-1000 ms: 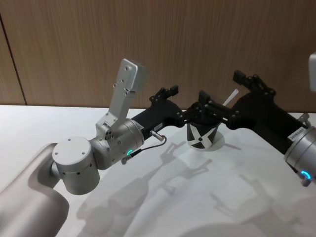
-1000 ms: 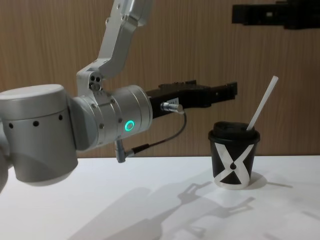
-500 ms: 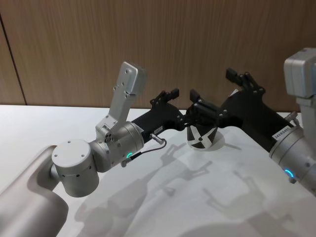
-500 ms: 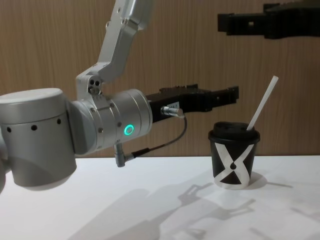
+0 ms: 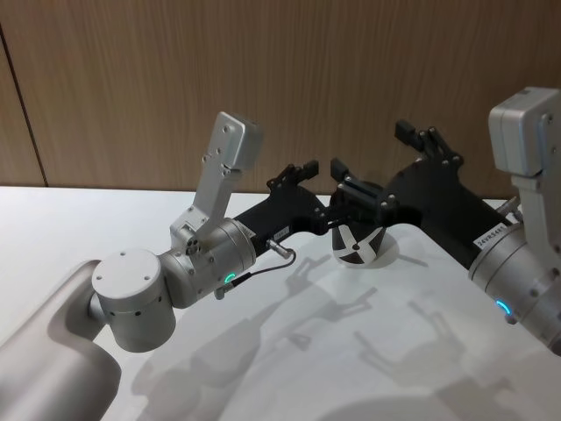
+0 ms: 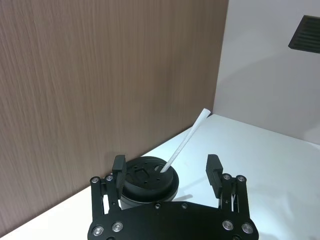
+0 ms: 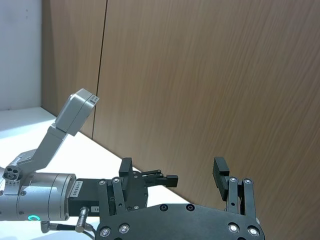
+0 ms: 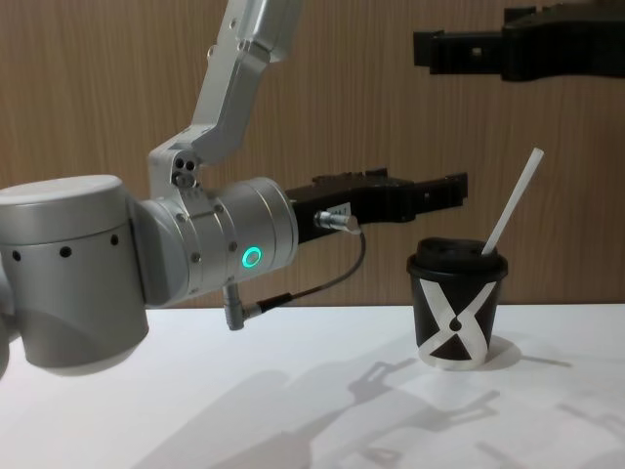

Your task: Pick up the straw with one hand, pass it to the other hand, and insert it into the cup.

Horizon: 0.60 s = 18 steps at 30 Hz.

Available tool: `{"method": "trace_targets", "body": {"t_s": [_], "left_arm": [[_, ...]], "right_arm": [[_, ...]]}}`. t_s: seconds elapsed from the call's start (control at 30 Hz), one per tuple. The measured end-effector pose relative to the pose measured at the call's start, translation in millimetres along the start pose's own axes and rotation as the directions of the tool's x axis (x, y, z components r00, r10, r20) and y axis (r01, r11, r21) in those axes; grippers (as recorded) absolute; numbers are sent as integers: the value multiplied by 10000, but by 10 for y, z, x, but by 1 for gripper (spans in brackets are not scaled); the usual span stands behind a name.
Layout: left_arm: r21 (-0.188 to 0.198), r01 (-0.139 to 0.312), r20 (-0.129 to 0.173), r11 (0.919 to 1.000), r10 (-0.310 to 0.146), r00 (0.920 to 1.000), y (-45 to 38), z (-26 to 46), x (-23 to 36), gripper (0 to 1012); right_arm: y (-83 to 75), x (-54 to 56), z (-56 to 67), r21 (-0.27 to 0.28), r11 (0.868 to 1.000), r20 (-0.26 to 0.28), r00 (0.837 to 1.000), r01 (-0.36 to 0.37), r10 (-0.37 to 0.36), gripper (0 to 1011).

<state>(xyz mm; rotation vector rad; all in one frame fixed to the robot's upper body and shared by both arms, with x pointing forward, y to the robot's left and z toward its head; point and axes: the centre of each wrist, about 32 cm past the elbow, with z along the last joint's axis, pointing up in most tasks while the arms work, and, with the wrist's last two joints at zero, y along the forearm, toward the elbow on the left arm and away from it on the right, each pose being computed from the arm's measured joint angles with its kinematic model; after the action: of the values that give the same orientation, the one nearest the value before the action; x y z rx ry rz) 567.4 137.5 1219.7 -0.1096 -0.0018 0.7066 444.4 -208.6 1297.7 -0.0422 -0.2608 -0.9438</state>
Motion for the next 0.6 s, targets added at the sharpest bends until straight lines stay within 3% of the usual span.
{"method": "trace_targets", "body": {"t_s": [0.6], "left_arm": [[26, 10, -25, 10000, -10, 10000, 5, -5, -2, 1000]], "right_arm": [[15, -17, -5, 10, 10000, 82, 10000, 26, -27, 1001]]}}
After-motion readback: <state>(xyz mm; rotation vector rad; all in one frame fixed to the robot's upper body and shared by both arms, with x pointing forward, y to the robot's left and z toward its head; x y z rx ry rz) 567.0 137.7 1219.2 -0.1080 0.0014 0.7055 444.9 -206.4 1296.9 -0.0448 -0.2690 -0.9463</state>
